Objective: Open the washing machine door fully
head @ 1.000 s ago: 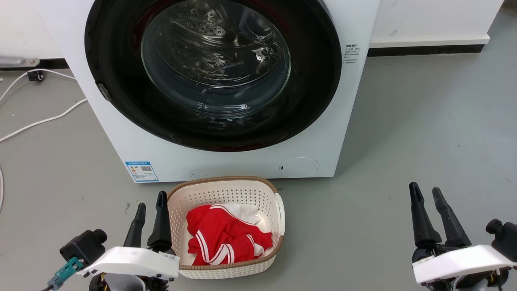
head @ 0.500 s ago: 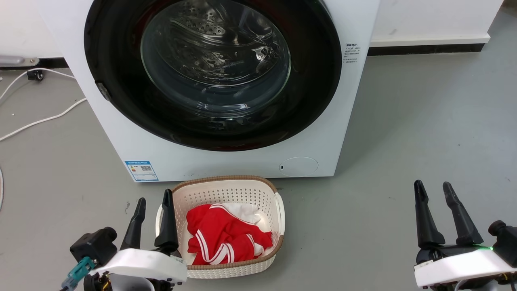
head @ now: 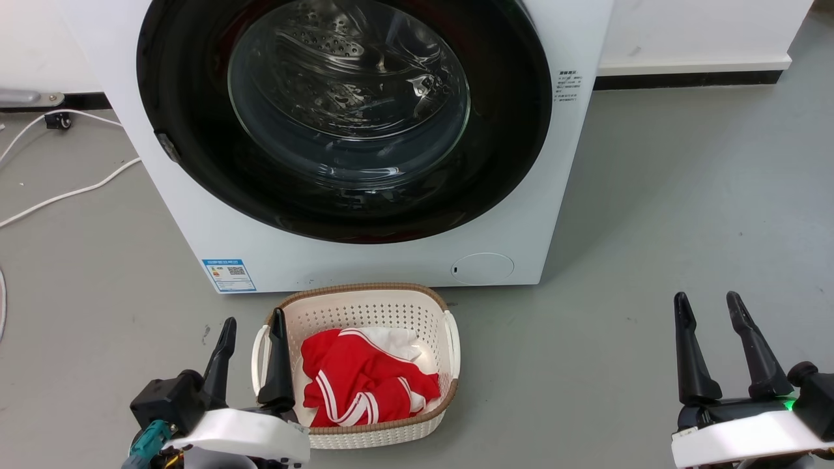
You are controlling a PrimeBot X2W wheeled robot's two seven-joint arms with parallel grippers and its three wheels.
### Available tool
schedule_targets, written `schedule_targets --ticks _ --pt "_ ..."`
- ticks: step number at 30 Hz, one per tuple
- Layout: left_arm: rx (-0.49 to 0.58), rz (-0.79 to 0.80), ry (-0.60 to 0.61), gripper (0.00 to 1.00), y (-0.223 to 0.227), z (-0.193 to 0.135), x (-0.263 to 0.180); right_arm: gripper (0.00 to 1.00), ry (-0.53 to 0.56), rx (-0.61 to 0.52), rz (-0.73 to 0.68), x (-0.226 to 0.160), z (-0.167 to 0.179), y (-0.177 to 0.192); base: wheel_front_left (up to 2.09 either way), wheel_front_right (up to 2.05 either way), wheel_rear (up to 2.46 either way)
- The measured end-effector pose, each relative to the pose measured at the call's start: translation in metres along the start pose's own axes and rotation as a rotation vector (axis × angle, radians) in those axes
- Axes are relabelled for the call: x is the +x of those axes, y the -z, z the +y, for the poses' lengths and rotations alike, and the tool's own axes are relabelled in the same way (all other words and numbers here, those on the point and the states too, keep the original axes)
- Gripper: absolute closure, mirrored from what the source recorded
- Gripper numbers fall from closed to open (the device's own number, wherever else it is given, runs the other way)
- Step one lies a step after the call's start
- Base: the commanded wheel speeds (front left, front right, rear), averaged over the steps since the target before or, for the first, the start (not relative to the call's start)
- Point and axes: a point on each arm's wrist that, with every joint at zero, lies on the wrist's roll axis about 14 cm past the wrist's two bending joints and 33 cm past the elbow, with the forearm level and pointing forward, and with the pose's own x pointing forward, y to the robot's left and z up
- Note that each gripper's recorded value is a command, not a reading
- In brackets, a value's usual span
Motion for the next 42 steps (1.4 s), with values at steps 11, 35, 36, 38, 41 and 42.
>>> schedule_targets --ticks 11,35,36,38,41,42 --pt "0.096 -0.019 0.019 0.0 -0.002 -0.005 -0.002 0.0 -0.011 -0.064 -0.01 -0.003 0.002 -0.001 0.0 0.0 0.0" --pt "0.267 -0.044 0.042 0.0 0.0 -0.01 -0.009 0.0 -0.05 -0.173 -0.009 -0.01 0.01 0.004 0.0 0.0 0.0" --pt "0.273 -0.045 0.044 0.0 0.0 -0.01 -0.009 0.0 -0.049 -0.17 -0.01 -0.01 0.009 0.005 0.0 0.0 0.0" --pt "0.286 -0.048 0.048 0.0 0.0 -0.011 -0.01 0.0 -0.05 -0.174 -0.009 -0.01 0.009 0.006 0.0 0.0 0.0" --pt "0.306 -0.052 0.052 0.0 0.0 -0.011 -0.01 0.0 -0.052 -0.177 -0.005 -0.011 0.01 0.008 0.0 0.0 0.0" --pt "0.313 -0.053 0.053 0.0 -0.001 -0.012 -0.01 0.0 -0.053 -0.178 -0.002 -0.011 0.01 0.009 0.0 0.0 0.0"
